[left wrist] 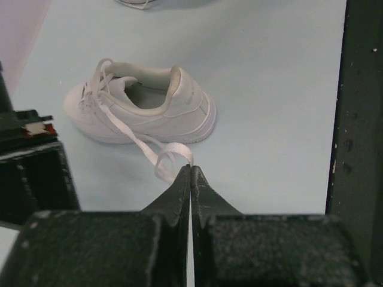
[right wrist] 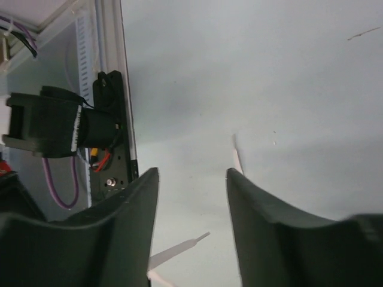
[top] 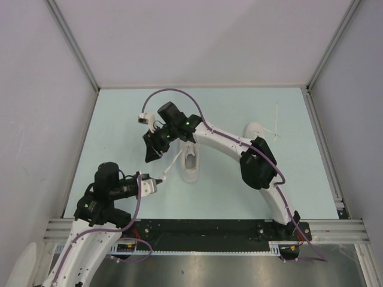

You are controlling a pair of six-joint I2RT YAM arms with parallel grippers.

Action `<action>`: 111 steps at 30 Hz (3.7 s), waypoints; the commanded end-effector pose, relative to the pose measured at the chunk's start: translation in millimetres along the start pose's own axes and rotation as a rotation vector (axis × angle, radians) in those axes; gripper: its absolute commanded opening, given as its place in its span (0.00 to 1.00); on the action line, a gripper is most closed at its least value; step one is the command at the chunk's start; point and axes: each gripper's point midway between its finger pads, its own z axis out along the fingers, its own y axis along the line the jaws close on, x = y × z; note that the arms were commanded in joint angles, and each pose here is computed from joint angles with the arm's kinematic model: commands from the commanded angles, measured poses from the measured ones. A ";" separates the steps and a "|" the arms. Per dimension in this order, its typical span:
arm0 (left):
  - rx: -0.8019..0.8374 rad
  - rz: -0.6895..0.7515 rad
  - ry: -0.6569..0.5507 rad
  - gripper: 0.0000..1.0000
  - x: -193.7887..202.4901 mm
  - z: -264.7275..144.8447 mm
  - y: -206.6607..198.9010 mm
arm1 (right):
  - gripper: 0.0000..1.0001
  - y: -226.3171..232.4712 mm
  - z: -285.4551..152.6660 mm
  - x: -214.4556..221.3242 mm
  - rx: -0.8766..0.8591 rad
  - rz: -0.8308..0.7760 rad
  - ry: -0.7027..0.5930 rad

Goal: Tie the shoes

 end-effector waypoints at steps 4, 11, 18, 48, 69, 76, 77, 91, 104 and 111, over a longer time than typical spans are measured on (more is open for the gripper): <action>-0.086 -0.114 -0.066 0.00 -26.5 15.7 46.9 | 0.63 -13.7 -91.7 -80.9 0.069 -0.050 -0.184; -0.262 -0.386 -0.105 0.00 -37.7 45.7 130.7 | 0.61 -64.5 -227.7 -98.9 0.267 -0.036 -0.366; -0.356 -0.708 -0.021 0.00 6.7 80.2 216.9 | 0.61 -61.3 -251.8 -41.0 0.373 -0.112 -0.256; -0.238 -1.201 0.242 0.00 147.4 140.0 221.5 | 0.43 -35.9 6.1 99.8 0.049 -0.900 0.223; -0.236 -1.221 0.246 0.00 151.8 135.8 212.6 | 0.26 -76.6 32.8 133.5 0.106 -0.888 0.340; -0.235 -1.220 0.238 0.00 147.5 134.5 213.6 | 0.00 -65.2 29.8 109.0 0.122 -0.846 0.322; -0.235 -1.214 0.235 0.00 144.9 133.9 214.1 | 0.00 -55.7 23.2 95.3 0.130 -0.832 0.286; -0.208 -1.180 0.240 0.00 120.8 111.7 191.5 | 0.00 -22.9 -114.7 32.4 0.245 -0.360 0.003; -0.079 -1.055 0.257 0.39 107.0 80.1 119.3 | 0.00 -25.9 -166.9 72.0 0.267 -0.018 -0.068; -0.070 -0.638 -0.052 0.55 28.4 64.6 142.4 | 0.00 -27.6 -175.3 54.6 0.263 -0.006 -0.146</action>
